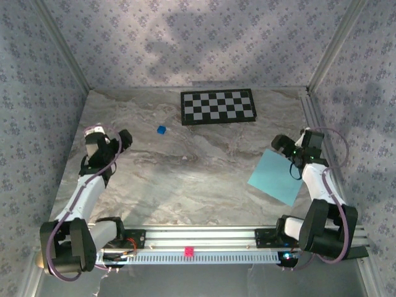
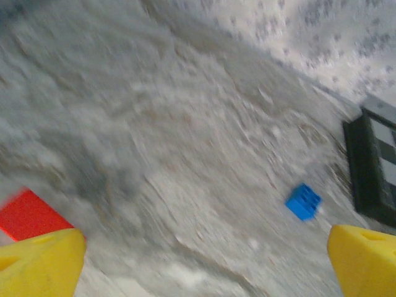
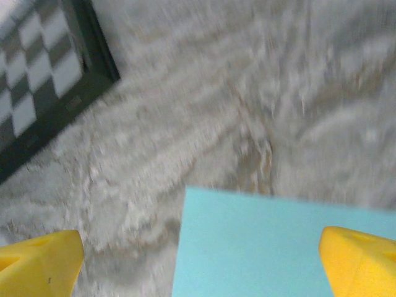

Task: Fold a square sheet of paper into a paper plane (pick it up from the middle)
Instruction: Move the square sheet of paper to the center of the table.

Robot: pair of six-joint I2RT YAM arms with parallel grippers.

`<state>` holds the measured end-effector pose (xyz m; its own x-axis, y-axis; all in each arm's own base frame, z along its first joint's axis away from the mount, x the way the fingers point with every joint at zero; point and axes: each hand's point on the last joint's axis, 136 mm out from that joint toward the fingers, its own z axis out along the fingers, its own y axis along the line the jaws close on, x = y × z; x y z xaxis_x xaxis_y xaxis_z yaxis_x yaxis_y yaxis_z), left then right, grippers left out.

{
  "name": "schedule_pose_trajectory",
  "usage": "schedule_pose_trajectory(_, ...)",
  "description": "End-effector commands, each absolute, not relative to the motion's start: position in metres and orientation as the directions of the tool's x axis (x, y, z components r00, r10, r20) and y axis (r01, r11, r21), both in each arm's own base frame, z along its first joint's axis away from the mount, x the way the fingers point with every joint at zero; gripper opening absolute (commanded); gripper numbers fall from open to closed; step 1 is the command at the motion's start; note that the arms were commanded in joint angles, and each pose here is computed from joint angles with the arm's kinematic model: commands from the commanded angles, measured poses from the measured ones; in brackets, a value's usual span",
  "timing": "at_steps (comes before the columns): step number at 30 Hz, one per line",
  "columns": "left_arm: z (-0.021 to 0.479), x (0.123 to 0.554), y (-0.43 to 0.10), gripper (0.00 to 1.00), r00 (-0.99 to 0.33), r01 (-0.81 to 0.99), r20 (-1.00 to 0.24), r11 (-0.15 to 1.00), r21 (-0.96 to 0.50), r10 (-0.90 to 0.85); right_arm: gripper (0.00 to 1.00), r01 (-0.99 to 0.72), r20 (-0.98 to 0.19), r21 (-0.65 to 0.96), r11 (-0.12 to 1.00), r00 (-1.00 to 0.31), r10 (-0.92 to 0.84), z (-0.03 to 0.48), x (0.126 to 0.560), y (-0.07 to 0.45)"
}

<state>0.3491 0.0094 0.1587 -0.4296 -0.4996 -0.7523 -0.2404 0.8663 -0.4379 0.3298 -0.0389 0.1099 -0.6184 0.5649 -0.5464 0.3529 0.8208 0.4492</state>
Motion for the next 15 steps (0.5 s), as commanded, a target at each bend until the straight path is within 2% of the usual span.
schedule_pose_trajectory(1, 0.143, 0.335, -0.043, 1.00, -0.604, -0.152, -0.545, 0.756, -0.637, -0.581, 0.95, 0.467, -0.289, 0.493, 0.735, -0.709, 0.644, 0.075, 0.293, -0.017)
schedule_pose_trajectory(8, 0.134, 0.320, -0.100, 1.00, -0.716, -0.048, -0.534, 0.796, -0.603, -0.448, 0.90, 0.528, -0.199, 0.486, 0.696, -0.709, 0.677, 0.049, 0.281, -0.012)
schedule_pose_trajectory(15, 0.122, 0.309, -0.124, 1.00, -0.776, -0.024, -0.513, 0.830, -0.558, -0.367, 0.89, 0.528, -0.141, 0.490, 0.694, -0.738, 0.660, 0.037, 0.280, -0.003)
